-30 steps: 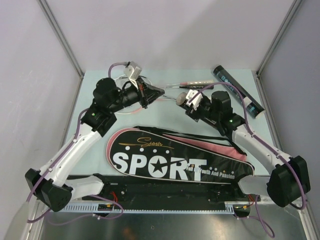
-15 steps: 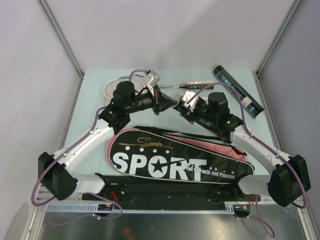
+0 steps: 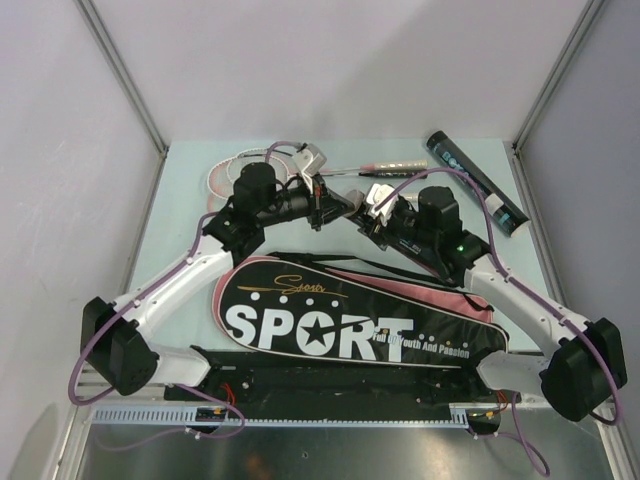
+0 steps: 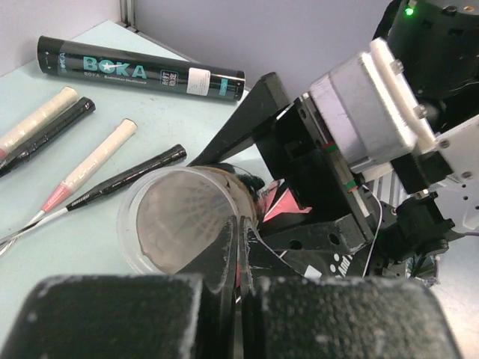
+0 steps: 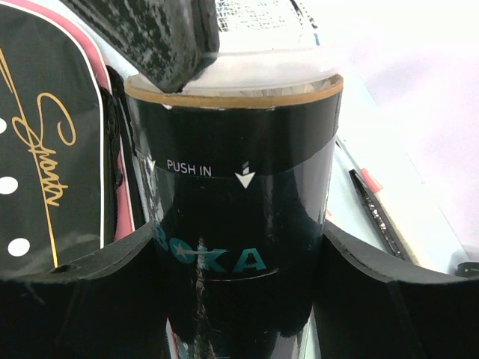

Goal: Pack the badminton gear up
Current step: Close the lid on the shuttle tube.

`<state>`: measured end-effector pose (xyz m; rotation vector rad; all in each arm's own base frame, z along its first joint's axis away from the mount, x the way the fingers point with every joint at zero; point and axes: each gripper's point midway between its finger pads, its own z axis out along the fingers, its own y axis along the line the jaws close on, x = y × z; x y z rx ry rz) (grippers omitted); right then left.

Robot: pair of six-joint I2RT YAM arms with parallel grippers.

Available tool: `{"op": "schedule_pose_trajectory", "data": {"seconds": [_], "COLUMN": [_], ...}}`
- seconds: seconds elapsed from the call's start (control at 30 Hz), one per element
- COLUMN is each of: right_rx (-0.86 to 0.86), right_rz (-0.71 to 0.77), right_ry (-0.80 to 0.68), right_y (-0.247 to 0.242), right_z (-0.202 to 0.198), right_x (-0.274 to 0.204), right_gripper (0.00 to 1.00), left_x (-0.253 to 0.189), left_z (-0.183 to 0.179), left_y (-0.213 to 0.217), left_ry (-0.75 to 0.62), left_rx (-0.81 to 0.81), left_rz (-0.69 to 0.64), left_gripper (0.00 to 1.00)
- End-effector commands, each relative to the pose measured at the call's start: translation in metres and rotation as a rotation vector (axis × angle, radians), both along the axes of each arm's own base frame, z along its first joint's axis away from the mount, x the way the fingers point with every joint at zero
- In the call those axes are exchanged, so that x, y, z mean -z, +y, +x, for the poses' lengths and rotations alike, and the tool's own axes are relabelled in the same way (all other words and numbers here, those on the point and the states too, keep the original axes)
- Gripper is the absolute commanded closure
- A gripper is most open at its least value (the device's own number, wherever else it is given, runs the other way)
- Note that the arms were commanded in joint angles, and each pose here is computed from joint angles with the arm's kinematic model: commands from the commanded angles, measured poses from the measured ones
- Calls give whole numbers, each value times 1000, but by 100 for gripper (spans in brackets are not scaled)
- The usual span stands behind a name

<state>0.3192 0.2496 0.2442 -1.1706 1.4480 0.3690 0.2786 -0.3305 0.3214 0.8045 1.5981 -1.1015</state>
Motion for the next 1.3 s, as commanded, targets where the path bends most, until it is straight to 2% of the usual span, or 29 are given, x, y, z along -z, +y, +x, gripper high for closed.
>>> {"op": "schedule_pose_trajectory", "data": {"seconds": [0.0,0.3,0.53,0.87,1.07,1.13,1.27], "right_rx": [-3,-25,-38,-73,-100,-121,-140], "right_rz": [67,67,66,107,118,100,53], "right_ry": [-92,-96,-96,-136,-170,-179,-179], "right_y": [1,4,3,6,8,9,11], "right_z": [-2,-4,-11,-24,-34,-37,-43], "right_x": [-41,-40,-43,-64,-75,-73,-64], "right_gripper": [82,82,82,82,82,82,80], "left_x": [-6,-13,-27,-20,-5,8,11], "left_z": [3,-21,-38,-50,-47,-44,-47], "left_y": [-2,-11,0,-7,-13,-14,-12], "left_ry": [-35,-17,21,73,154,223,267], "left_rx": [-3,149,235,358,413,426,467], "left_rz": [1,-35,-107,-102,-81,-56,-40], "left_gripper": [100,100,100,100,100,100,100]}}
